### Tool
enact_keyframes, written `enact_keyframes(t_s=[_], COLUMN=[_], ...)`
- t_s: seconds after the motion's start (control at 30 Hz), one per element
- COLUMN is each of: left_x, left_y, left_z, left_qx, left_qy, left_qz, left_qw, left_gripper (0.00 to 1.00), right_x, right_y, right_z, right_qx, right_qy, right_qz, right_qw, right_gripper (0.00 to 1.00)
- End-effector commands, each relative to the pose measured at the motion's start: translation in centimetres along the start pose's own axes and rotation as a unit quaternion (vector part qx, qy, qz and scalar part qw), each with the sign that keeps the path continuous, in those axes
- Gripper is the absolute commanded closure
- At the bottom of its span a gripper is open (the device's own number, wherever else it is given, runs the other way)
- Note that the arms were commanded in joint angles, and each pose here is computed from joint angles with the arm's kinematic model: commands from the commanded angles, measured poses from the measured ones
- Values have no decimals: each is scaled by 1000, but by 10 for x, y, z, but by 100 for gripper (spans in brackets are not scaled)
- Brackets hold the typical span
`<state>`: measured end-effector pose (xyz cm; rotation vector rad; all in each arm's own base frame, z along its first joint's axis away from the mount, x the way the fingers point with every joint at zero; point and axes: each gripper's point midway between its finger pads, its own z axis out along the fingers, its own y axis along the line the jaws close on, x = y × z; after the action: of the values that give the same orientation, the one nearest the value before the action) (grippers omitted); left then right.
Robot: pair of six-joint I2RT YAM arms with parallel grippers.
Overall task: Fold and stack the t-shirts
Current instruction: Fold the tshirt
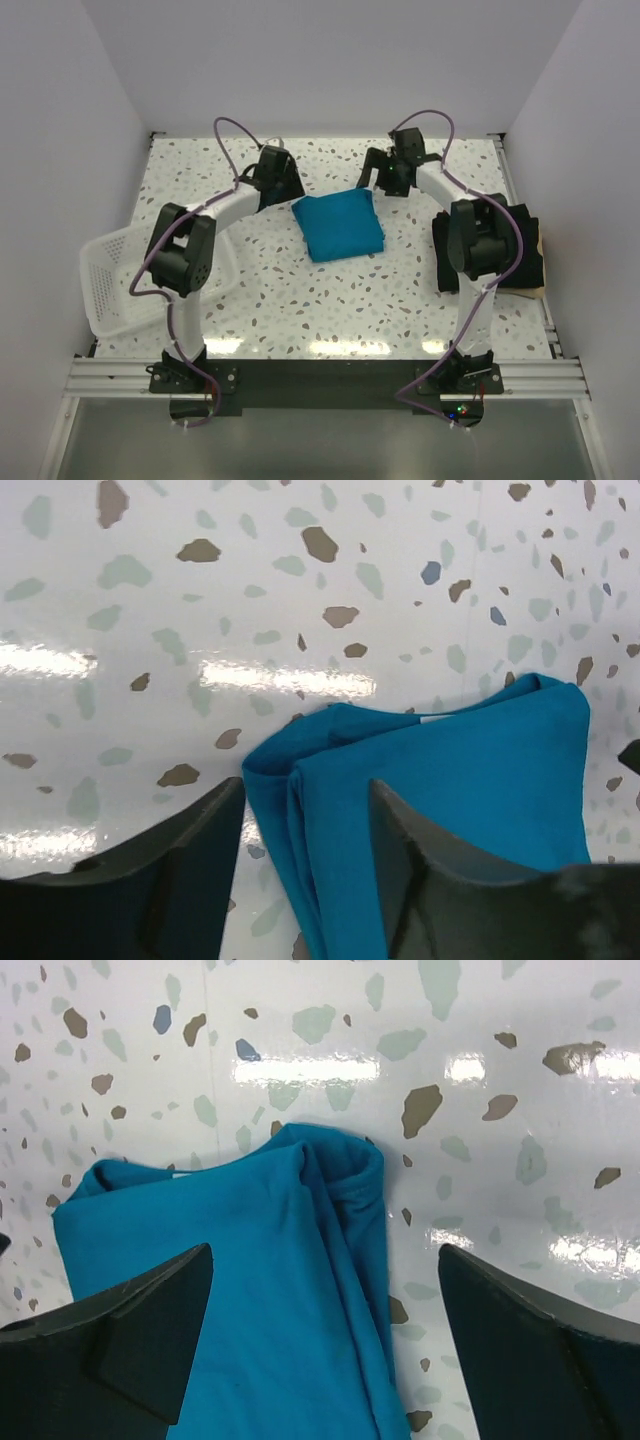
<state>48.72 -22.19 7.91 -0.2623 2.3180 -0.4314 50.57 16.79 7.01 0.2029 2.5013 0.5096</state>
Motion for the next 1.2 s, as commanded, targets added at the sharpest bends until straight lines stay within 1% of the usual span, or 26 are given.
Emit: enact_keyframes(t_s=[0.0, 0.03, 0.1, 0.13, 0.2, 0.27, 0.3, 0.4, 0.6, 0.77, 0.87, 0.97, 1.0, 1.07, 1.13, 1.17], left_x=[-33, -35, -29, -28, -17, -12, 0, 19, 51, 67, 77, 83, 85, 89, 93, 93], left_y=[13, 10, 5, 3, -3, -13, -14, -14, -4, 3, 7, 12, 15, 18, 23, 23], left_z=[-27, -28, -30, -32, -33, -35, -35, -33, -17, -8, -3, -1, -1, 0, 0, 0], left_qx=[-33, -24, -9, 0, 27, 59, 75, 95, 96, 98, 96, 91, 88, 86, 84, 87], left_qy=[-52, -55, -43, -40, -18, -12, 6, 37, 92, 115, 133, 143, 146, 152, 156, 156], left_qz=[-17, -16, -9, -8, -1, 4, 7, 8, 1, 4, 3, 5, 4, 4, 3, 4], left_qw=[998, 998, 999, 999, 999, 998, 997, 995, 991, 989, 986, 986, 985, 985, 984, 984], left_gripper=[40, 36, 31, 27, 24, 23, 22, 22, 22, 30, 36, 47, 53, 58, 66, 72], right_x=[-13, -16, -8, -6, 5, 12, 19, 34, 60, 77, 78, 82, 81, 85, 87, 90], right_y=[15, 15, 9, 8, 7, 7, 5, 0, -11, -18, -20, -22, -22, -20, -20, -18], right_z=[-17, -24, -27, -29, -33, -35, -36, -39, -42, -41, -39, -34, -32, -28, -24, -20], right_qx=[-33, -34, -36, -40, -59, -72, -77, -78, -90, -97, -106, -113, -118, -130, -136, -145], right_qy=[-4, -9, -3, 0, 16, 29, 38, 55, 77, 91, 88, 97, 97, 107, 113, 120], right_qz=[-45, -51, -60, -61, -61, -60, -61, -60, -43, -28, -20, -13, -12, -8, -5, -3], right_qw=[998, 998, 998, 997, 996, 995, 994, 994, 992, 991, 990, 989, 988, 986, 984, 982], right_gripper=[1, 1, 1, 1, 1, 1, 1, 1, 1, 1, 1, 2, 2, 3, 5, 5])
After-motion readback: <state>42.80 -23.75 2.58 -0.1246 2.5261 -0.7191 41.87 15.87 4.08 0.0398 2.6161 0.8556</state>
